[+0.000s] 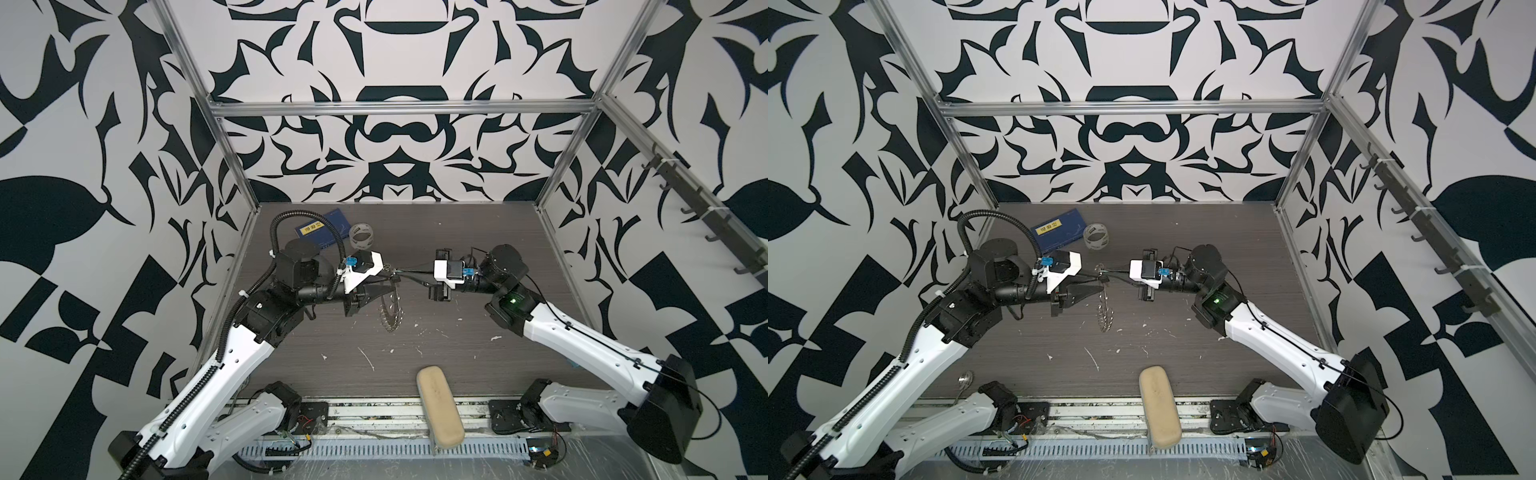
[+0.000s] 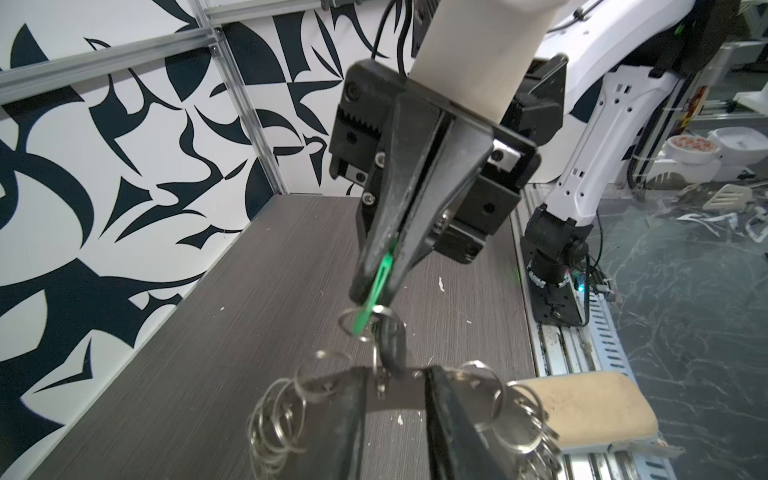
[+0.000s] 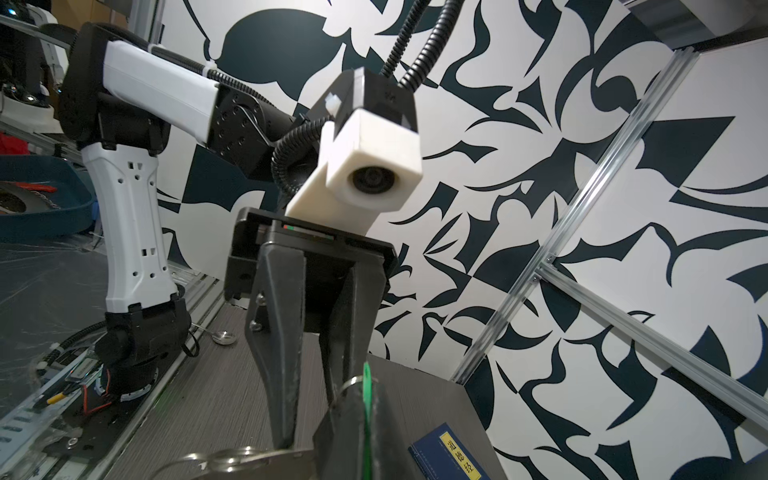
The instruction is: Remove the keys from the keyring
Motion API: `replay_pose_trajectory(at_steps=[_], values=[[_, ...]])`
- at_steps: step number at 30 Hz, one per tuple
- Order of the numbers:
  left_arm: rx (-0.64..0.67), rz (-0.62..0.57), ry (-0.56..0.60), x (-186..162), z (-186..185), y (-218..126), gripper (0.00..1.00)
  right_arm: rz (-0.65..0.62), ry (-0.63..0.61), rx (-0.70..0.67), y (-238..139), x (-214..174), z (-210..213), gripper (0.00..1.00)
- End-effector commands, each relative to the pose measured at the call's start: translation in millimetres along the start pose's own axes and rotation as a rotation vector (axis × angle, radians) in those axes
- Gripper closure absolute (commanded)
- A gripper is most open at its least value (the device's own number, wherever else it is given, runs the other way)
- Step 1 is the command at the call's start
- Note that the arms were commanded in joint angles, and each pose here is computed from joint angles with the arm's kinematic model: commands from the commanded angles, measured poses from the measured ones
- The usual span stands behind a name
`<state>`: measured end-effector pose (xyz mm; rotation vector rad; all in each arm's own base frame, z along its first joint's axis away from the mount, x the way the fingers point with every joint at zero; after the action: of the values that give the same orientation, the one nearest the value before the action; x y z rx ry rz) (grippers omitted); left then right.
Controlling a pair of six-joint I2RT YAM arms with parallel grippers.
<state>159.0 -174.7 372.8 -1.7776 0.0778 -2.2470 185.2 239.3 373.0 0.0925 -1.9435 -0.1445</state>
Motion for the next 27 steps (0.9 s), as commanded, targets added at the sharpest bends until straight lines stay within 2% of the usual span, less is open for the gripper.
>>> replay_pose_trajectory(at_steps=[1,11,19,20,23,27], values=[[-0.011,-0.043,0.01,8.9,-0.1,-2.9,0.74,-0.09,-0.074,0.003,1.4,29.0,-4.3,1.0],[-0.004,0.005,0.011,4.9,0.3,-2.9,0.99,-0.095,-0.07,0.001,1.7,29.9,-4.8,1.0],[0.037,0.079,0.051,4.6,0.1,-9.2,1.0,-0.078,-0.071,-0.021,-2.2,27.9,-2.3,1.0],[0.04,0.083,0.05,5.0,0.2,-9.6,0.96,-0.076,-0.068,-0.022,-2.3,26.9,-2.3,1.0],[0.033,0.078,0.05,5.9,-1.2,-10.5,0.76,-0.094,-0.051,-0.011,-1.9,28.6,-2.1,1.0],[0.029,0.06,0.046,6.9,-2.7,-11.1,0.69,-0.114,-0.045,-0.006,-1.3,31.9,-2.8,1.0]])
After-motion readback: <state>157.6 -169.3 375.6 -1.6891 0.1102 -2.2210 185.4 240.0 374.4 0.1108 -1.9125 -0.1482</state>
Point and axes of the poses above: each gripper's point midway between its finger pads, its own y axis out along the fingers, its own z axis along the line the jaws close on, x = y × z, the point moved 9 cm from there along -y, back along the fingers, and after that the axes turned 6 degrees about y, right-handed, at the moved point
